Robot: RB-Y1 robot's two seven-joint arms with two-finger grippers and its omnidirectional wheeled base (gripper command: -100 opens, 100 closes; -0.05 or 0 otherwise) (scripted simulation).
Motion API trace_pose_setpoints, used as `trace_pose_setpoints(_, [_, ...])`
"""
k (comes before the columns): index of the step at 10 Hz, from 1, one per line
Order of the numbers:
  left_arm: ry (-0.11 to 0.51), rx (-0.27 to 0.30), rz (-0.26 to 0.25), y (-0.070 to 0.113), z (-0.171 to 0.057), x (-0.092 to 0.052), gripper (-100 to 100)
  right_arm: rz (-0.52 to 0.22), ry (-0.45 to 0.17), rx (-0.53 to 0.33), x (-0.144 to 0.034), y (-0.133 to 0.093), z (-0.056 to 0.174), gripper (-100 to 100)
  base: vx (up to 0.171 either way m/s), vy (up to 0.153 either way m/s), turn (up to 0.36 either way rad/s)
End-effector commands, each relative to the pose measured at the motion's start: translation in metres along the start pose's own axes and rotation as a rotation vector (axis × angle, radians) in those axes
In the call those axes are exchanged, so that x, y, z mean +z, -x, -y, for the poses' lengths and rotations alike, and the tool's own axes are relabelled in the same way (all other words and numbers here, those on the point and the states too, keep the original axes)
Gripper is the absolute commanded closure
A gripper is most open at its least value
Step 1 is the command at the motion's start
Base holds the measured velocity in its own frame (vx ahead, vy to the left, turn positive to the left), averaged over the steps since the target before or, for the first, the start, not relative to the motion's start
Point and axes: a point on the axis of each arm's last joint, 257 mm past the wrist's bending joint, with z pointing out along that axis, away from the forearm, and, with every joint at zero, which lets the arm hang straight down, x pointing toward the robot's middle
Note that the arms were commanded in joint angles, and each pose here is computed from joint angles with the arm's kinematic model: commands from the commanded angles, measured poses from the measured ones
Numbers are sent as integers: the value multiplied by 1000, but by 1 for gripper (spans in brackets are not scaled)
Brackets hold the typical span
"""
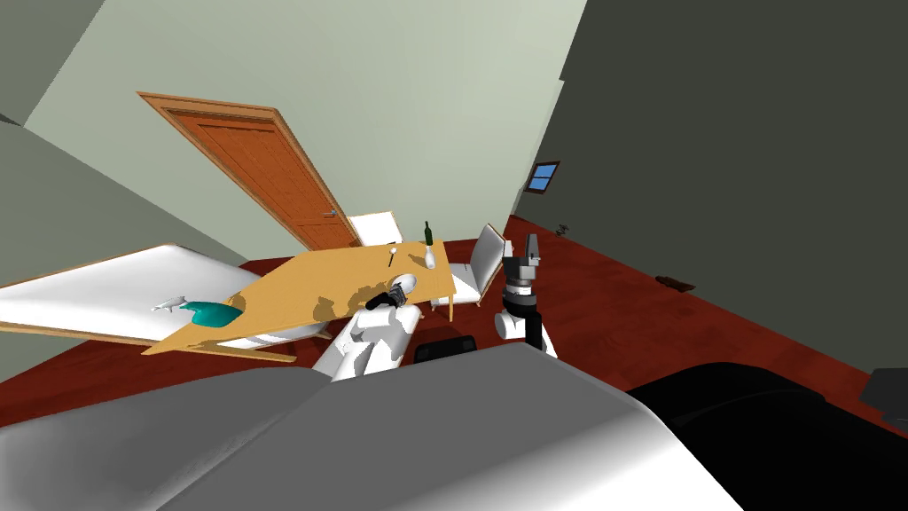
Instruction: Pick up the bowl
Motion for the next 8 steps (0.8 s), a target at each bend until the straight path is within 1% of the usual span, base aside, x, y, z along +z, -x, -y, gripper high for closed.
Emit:
trace_pose_setpoints(1, [46, 10, 9, 0, -11, 4, -100, 0, 0, 0, 0, 0, 0, 0, 95, 45, -58])
trace_pose_setpoints(4, [152, 36, 35, 6, -40, 13, -100, 0, 0, 0, 0, 0, 0, 0, 124, 64, -92])
trace_pose_setpoints(7, [249, 57, 67, 19, -71, 15, -100, 0, 0, 0, 0, 0, 0, 0, 127, 70, -63])
trace_pose_setpoints(8, [280, 61, 79, 25, -81, 15, -100, 0, 0, 0, 0, 0, 0, 0, 89, 52, -42])
